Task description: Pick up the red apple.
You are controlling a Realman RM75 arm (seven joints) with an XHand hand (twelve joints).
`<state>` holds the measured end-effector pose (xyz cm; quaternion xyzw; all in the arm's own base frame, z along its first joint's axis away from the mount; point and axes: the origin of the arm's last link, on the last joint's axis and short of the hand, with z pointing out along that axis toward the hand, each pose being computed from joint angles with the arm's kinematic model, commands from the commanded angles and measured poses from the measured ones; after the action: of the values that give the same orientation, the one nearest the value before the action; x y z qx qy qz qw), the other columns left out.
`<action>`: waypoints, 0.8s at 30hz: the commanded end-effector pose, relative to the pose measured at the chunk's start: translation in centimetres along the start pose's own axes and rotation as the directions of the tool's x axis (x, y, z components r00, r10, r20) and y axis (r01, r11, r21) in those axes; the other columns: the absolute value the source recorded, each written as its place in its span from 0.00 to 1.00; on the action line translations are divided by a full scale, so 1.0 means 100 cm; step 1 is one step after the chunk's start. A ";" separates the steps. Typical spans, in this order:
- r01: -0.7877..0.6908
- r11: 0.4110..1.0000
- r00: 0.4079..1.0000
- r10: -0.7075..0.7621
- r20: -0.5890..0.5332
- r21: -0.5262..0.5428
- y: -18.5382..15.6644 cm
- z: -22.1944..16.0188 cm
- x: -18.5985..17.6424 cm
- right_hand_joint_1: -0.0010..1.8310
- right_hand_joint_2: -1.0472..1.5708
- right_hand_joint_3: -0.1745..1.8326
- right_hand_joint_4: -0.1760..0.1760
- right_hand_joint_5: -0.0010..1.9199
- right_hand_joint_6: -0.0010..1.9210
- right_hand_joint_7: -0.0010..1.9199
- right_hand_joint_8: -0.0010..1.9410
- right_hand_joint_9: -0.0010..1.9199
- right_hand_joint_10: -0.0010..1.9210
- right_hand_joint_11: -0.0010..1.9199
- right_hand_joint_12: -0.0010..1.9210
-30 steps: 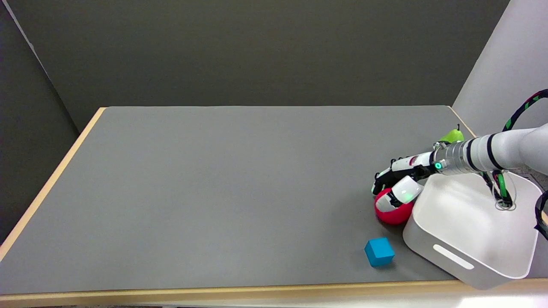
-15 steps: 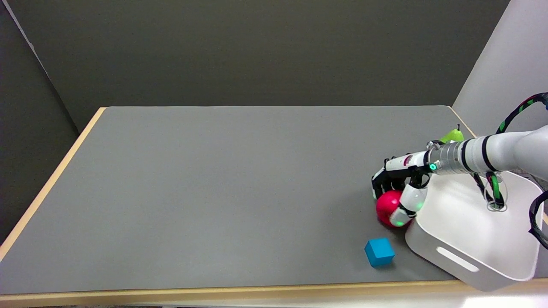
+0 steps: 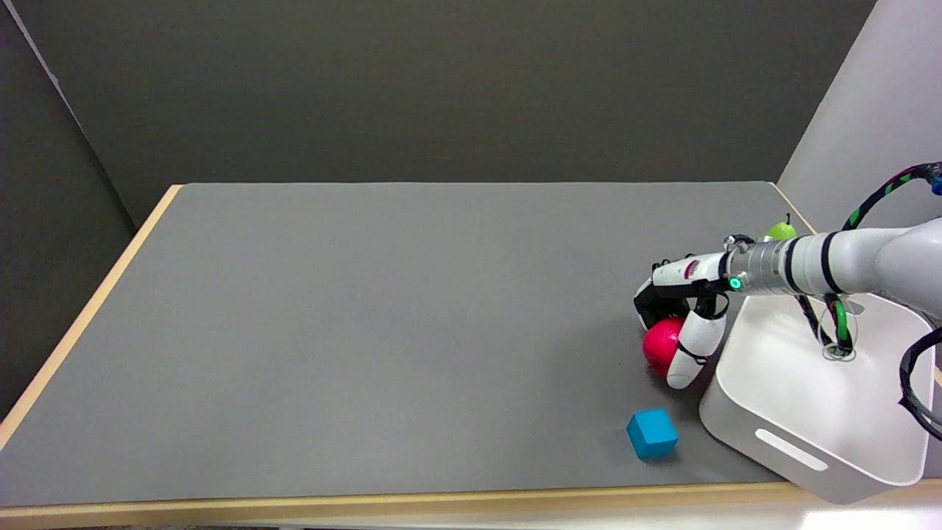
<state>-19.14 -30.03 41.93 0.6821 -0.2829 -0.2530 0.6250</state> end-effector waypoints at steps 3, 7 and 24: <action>0.083 0.997 0.946 -0.080 -0.314 -0.004 -0.003 -0.010 0.052 0.61 0.87 0.25 0.09 0.31 0.76 0.28 1.00 0.38 1.00 0.22 0.78; 0.162 0.985 0.902 -0.170 -0.397 -0.054 -0.001 -0.022 0.076 0.65 0.85 0.27 0.06 0.31 0.74 0.27 0.97 0.37 1.00 0.22 0.78; 0.168 0.918 0.565 -0.388 -0.728 -0.359 0.034 -0.108 0.145 0.72 0.81 0.36 0.02 0.30 0.79 0.29 0.88 0.35 1.00 0.26 0.81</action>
<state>-10.10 -33.96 42.97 0.7312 -0.0497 -0.1184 0.6700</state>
